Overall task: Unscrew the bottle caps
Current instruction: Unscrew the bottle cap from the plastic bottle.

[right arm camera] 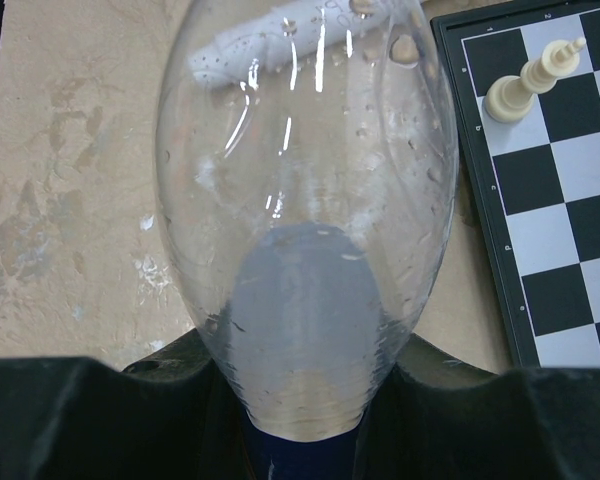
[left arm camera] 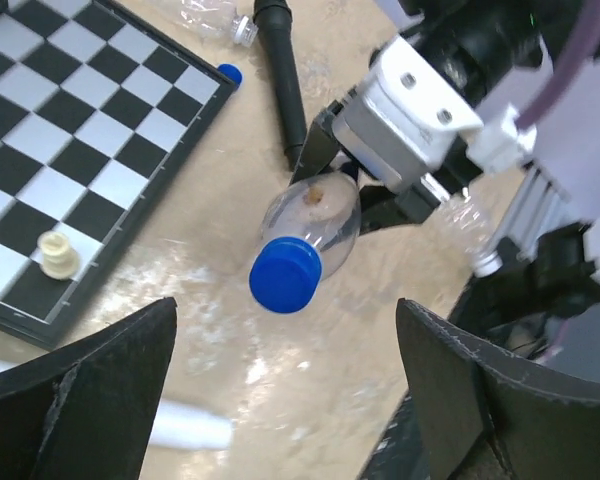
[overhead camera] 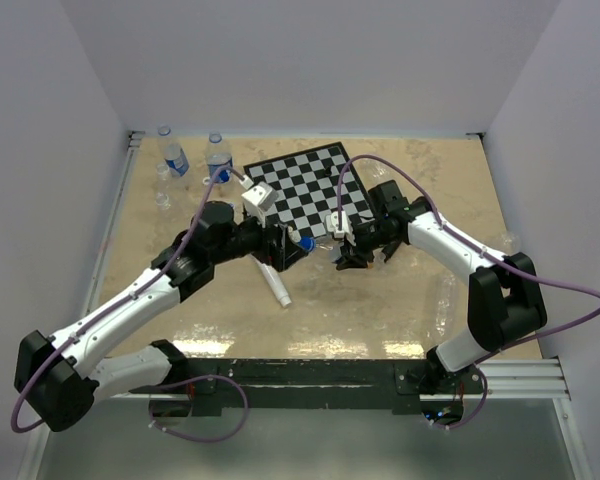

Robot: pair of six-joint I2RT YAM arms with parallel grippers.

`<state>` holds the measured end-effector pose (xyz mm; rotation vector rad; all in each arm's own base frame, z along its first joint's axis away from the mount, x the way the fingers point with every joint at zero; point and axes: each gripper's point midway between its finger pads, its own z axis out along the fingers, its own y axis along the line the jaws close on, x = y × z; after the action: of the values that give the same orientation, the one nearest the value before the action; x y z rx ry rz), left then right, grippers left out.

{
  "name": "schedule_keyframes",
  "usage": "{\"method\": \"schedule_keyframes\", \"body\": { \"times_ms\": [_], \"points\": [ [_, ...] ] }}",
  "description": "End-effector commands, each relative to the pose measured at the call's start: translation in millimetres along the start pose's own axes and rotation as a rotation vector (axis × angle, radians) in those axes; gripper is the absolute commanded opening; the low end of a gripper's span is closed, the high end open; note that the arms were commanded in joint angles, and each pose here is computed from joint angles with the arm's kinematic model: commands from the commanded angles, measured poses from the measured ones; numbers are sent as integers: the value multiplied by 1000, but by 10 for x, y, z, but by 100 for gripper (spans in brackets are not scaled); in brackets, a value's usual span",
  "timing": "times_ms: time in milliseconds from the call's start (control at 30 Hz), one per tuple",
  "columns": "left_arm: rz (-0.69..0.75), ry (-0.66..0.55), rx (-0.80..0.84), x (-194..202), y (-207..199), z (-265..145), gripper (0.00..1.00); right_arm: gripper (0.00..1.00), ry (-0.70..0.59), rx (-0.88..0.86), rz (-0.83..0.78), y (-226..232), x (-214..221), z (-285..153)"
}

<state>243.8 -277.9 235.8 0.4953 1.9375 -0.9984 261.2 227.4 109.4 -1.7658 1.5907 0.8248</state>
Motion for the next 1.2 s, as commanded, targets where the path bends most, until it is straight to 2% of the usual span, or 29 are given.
{"method": "schedule_keyframes", "body": {
  "times_ms": [0,200,267,333,567,1167],
  "points": [
    [431,10,78,30,-16,-203,95,7,-38,-19,-31,-1,-100,10],
    [900,-122,208,5,-148,-374,95,7,-35,-28,-48,21,-92,6],
    [1020,-167,229,-8,-160,-363,95,7,-38,-36,-57,44,-92,5],
    [1065,-181,227,-48,-156,-336,95,7,-38,-43,-65,59,-86,7],
    [1096,-176,313,-69,-262,-213,92,7,-45,-56,-88,90,-91,12],
    [1068,-187,380,91,-273,-102,92,7,-41,-74,-99,122,-70,17]
  ]
}}
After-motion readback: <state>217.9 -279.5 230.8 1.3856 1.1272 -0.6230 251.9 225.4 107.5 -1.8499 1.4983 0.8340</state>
